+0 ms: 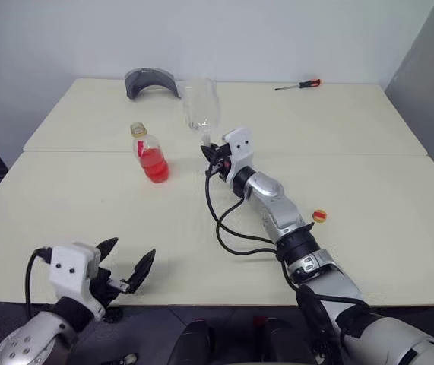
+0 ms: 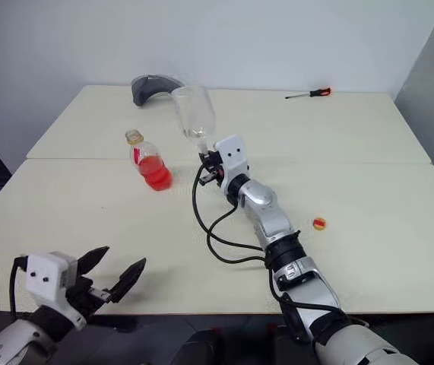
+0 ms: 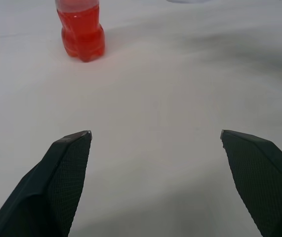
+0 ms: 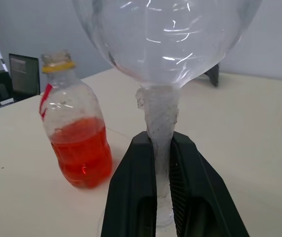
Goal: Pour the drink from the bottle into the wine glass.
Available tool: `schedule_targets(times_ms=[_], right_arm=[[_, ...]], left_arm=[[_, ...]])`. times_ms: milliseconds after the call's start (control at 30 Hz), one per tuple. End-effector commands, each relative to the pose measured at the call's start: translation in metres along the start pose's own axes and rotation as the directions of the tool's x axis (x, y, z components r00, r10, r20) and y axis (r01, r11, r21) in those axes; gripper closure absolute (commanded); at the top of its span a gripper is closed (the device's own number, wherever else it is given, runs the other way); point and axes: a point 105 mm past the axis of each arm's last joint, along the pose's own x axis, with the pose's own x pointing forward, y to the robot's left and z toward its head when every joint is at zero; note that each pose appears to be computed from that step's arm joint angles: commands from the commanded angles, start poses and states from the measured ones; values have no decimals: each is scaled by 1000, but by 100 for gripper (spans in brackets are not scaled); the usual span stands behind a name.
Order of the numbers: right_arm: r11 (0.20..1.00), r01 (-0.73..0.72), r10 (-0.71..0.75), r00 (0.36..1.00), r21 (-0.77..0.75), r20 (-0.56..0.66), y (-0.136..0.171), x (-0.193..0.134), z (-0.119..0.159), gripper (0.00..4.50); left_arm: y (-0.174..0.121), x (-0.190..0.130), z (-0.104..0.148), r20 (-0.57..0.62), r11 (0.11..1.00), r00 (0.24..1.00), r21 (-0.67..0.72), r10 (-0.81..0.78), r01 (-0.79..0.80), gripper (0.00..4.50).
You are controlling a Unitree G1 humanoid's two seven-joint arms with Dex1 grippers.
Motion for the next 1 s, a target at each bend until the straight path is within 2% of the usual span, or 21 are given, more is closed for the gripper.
schedule_targets(times_ms=[33, 167, 333, 500, 700, 1000], right_arm=[[998, 3, -7, 999, 70, 54, 13, 3, 5, 440], [1000, 26, -26, 999, 15, -48, 15, -7, -28, 440], [1000, 15, -18, 991, -23, -131, 20, -14, -48, 440], [985, -114, 73, 954, -129, -290, 30, -27, -75, 440], [970, -135, 56, 934, -202, -353, 15, -43, -72, 440], [979, -102, 52, 962, -177, -267, 17, -24, -46, 440]], left_arm=[[-7, -1, 15, 63, 999, 998, 39, -6, 3, 0], [-9, 5, 17, 85, 1000, 996, 26, 2, -4, 0], [-12, 11, 21, 106, 1000, 994, 29, -2, -1, 0], [-16, 10, 21, 113, 999, 994, 37, -15, 11, 0], [-15, 10, 19, 114, 999, 993, 35, -12, 8, 0], [-14, 16, 21, 129, 999, 991, 41, -15, 10, 0]])
